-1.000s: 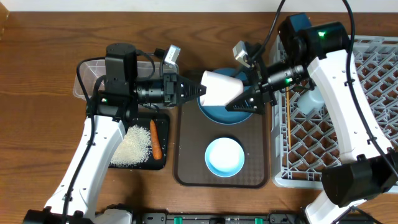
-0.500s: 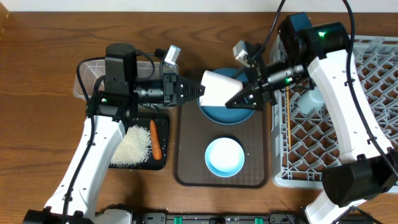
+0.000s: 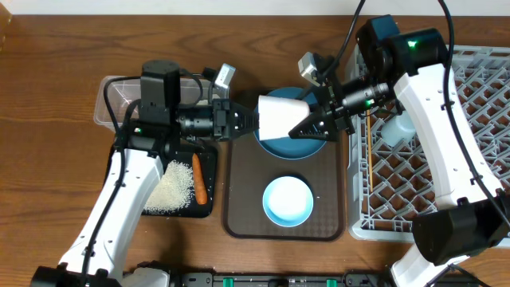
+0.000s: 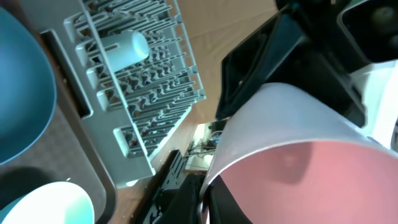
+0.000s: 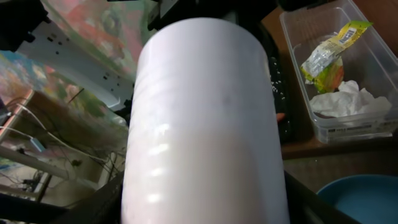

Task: Sort waste into correct bins and load items into the dishwasher rack
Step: 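Reach right gripper to the pink cup and grasp it from the left gripper, then open left gripper and carry the pink cup with right gripper into the rack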

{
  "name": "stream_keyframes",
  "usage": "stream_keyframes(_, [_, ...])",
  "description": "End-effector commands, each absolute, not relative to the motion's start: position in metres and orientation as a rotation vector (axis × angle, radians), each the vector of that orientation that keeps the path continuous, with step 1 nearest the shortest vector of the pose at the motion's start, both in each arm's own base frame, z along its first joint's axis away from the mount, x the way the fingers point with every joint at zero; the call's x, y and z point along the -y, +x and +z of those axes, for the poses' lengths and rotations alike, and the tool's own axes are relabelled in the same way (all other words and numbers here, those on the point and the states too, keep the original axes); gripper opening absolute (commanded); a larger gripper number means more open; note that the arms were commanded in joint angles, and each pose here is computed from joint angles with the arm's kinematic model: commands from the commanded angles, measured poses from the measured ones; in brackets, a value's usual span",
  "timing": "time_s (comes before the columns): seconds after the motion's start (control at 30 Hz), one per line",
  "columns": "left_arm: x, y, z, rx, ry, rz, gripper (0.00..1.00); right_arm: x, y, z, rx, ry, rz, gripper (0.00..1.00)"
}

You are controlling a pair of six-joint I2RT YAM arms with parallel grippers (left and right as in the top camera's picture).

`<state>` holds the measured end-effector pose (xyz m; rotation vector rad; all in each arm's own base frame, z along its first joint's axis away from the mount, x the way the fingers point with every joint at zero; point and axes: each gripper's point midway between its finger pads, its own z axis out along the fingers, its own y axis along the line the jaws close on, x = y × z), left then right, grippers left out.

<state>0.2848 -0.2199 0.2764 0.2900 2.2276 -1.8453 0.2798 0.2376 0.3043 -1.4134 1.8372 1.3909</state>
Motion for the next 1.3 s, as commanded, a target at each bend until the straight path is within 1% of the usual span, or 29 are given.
stream_keyframes(0.0, [0.229,0.277,0.260,-2.280,0.300,-1.823,0.07,-0.240,0.281,0.323,-1.747,-1.374,1.422,0.40])
stream_keyframes(0.1, [0.229,0.278,0.260,-2.281,0.299,-1.815,0.08,-0.240,0.281,0.323,-1.745,-1.376,1.420,0.40])
stream_keyframes(0.17, [0.229,0.278,0.259,-2.281,0.298,-1.813,0.10,-0.240,0.281,0.323,-1.745,-1.376,1.419,0.40])
stream_keyframes(0.33, [0.228,0.281,0.255,-2.282,0.306,-1.770,0.12,-0.239,0.283,0.323,-1.743,-1.373,1.415,0.39])
stream_keyframes(0.4, [0.226,0.283,0.252,-2.297,0.283,-1.747,0.17,-0.237,0.285,0.323,-1.756,-1.359,1.416,0.38])
stream_keyframes(0.43, [0.226,0.285,0.251,-2.302,0.273,-1.731,0.17,-0.236,0.285,0.323,-1.762,-1.351,1.417,0.38])
stream_keyframes(0.47, [0.224,0.288,0.249,-2.306,0.259,-1.709,0.22,-0.235,0.286,0.323,-1.767,-1.343,1.416,0.38])
stream_keyframes(0.57, [0.217,0.296,0.246,-2.309,0.216,-1.665,0.25,-0.229,0.291,0.323,-1.800,-1.304,1.420,0.34])
stream_keyframes(0.6, [0.214,0.299,0.246,-2.306,0.203,-1.660,0.27,-0.227,0.292,0.323,-1.816,-1.290,1.419,0.34])
stream_keyframes(0.67, [0.205,0.305,0.246,-2.296,0.171,-1.646,0.36,-0.222,0.294,0.320,-1.843,-1.281,1.404,0.33])
stream_keyframes(0.73, [0.196,0.310,0.246,-2.288,0.138,-1.632,0.41,-0.216,0.297,0.314,-1.894,-1.275,1.373,0.32])
stream_keyframes(0.8, [0.187,0.316,0.246,-2.280,0.105,-1.618,0.44,-0.208,0.300,0.305,-1.972,-1.264,1.329,0.31])
stream_keyframes(0.87, [0.182,0.319,0.246,-2.275,0.084,-1.610,0.44,-0.200,0.302,0.296,-2.067,-1.233,1.292,0.31])
stream_keyframes(0.97, [0.180,0.320,0.246,-2.275,0.074,-1.606,0.44,-0.181,0.311,0.283,-2.271,-1.089,1.239,0.29])
stream_keyframes(1.1, [0.179,0.320,0.245,-2.280,0.067,-1.602,0.44,-0.145,0.324,0.266,-2.551,-0.775,1.141,0.24])
stream_keyframes(1.27, [0.179,0.320,0.242,-2.295,0.050,-1.593,0.45,-0.077,0.334,0.243,-2.834,-0.375,0.801,0.18])
